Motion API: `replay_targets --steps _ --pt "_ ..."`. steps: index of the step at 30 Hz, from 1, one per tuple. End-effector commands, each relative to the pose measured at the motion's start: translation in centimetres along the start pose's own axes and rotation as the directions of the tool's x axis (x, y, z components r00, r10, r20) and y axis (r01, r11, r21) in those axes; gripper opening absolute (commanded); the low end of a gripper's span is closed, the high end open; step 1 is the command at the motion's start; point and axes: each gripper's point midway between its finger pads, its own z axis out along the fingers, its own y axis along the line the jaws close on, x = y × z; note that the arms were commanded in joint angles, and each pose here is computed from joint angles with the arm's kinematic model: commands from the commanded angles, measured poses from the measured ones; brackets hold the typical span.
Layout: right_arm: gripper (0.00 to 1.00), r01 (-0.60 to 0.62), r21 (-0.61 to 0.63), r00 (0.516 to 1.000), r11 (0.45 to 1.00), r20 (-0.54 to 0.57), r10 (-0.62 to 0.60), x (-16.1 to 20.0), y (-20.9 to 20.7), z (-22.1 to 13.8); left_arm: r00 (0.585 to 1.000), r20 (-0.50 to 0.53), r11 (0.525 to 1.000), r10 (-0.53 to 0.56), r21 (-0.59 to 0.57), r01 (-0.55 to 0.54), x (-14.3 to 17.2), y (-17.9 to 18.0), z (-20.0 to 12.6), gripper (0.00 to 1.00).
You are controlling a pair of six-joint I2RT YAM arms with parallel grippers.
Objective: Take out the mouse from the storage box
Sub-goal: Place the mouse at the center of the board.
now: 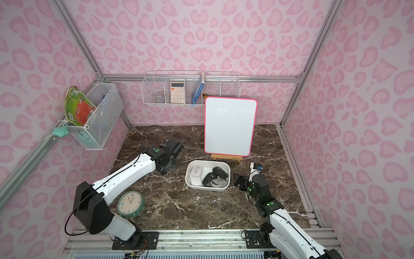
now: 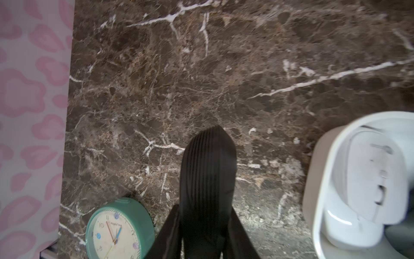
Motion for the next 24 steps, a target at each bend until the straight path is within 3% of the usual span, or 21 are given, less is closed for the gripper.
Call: replay_targets --steps 1,10,24 --pt "0.96 -0.003 -0.016 1.000 1.000 0.018 0.003 -0.7 0.5 -0.1 0.999 -0.028 0.997 -0.030 -0.072 0.028 0.7 1.1 1.3 0.11" --pt "0.96 -0.003 -0.011 1.000 1.000 0.012 0.004 -0.5 0.4 -0.2 0.992 -0.125 0.991 -0.006 -0.135 -0.011 2.5 0.6 5.1 0.11" --pt "0.96 -0.003 0.000 1.000 1.000 0.006 0.003 -0.2 0.1 0.1 0.977 -0.210 0.979 0.035 -0.190 -0.076 4.1 0.1 7.8 0.15"
